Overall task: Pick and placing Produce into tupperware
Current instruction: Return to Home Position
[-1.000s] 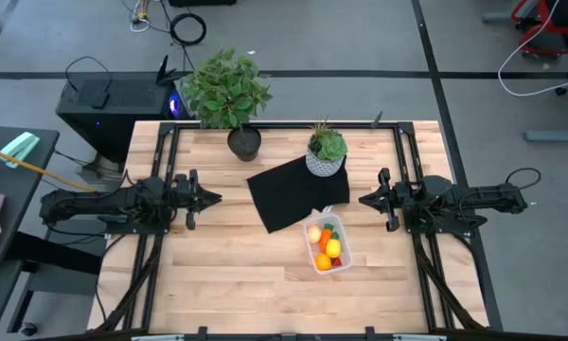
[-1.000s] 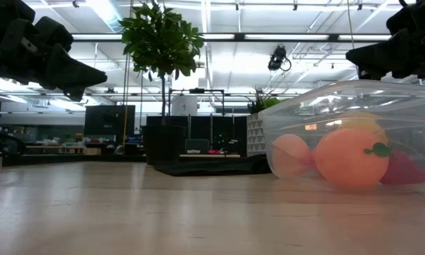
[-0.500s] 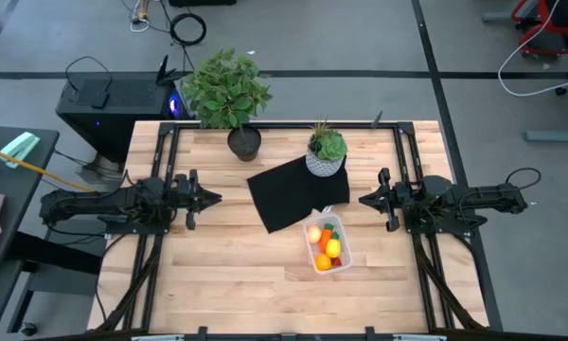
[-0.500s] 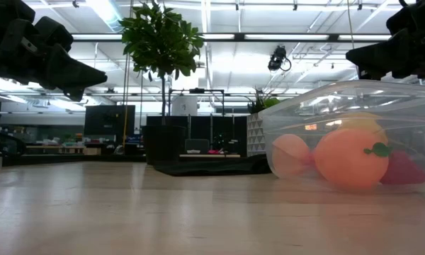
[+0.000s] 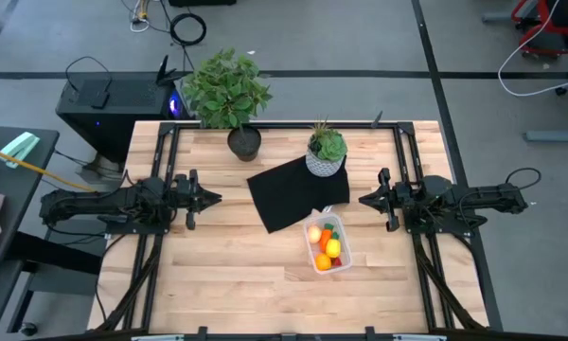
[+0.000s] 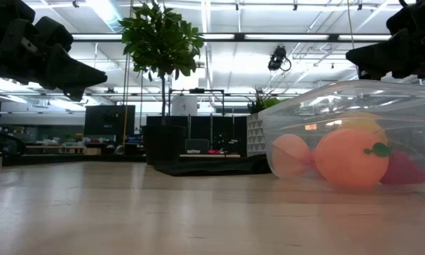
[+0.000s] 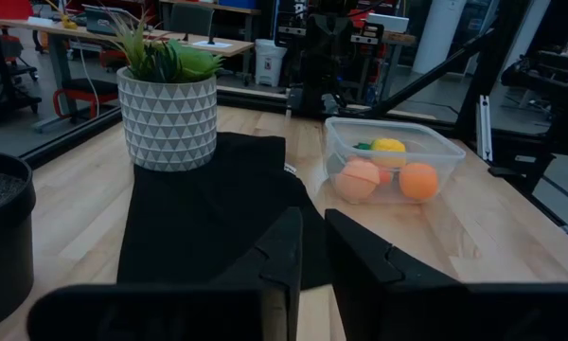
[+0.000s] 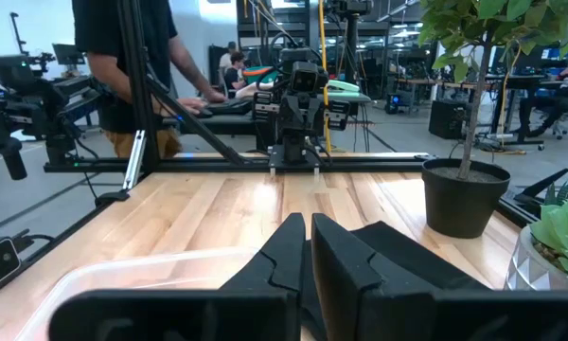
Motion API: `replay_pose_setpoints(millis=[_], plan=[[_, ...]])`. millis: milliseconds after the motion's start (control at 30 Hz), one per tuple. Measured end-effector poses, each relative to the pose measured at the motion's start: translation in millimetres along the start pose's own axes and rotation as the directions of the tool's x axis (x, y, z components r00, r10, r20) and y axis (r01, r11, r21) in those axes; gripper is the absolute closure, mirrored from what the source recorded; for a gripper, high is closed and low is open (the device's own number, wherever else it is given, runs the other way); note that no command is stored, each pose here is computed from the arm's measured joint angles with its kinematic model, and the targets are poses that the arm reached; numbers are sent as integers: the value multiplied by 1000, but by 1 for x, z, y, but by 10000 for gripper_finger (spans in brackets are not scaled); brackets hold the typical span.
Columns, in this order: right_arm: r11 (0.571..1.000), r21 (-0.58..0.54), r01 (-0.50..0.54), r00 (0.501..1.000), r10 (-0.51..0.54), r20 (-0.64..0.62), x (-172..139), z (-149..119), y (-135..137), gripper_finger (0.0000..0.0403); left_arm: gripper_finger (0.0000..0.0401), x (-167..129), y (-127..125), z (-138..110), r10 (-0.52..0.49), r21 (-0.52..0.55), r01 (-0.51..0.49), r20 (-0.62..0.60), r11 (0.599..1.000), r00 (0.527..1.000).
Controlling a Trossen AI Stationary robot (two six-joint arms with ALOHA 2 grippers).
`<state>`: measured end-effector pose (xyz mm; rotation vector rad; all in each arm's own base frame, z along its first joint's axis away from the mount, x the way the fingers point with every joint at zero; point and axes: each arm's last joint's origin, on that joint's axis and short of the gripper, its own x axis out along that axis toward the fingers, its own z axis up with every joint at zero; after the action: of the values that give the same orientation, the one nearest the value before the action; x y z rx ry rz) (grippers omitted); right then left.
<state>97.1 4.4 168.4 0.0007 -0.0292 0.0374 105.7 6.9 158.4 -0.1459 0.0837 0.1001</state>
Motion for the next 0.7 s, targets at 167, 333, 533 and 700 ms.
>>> replay_pose_setpoints(millis=[167,333,533,700], plan=[[1000,0,0,1000,0,0,0,0,0,373,350,0,0,0,0,0,0,0,1000,1000],[1000,0,0,1000,0,0,0,0,0,373,346,0,0,0,0,0,0,0,1000,1000],[1000,0,0,1000,0,0,0,0,0,373,342,0,0,0,0,0,0,0,1000,1000],[1000,0,0,1000,0,1,0,0,0,373,349,0,0,0,0,0,0,0,1000,1000]])
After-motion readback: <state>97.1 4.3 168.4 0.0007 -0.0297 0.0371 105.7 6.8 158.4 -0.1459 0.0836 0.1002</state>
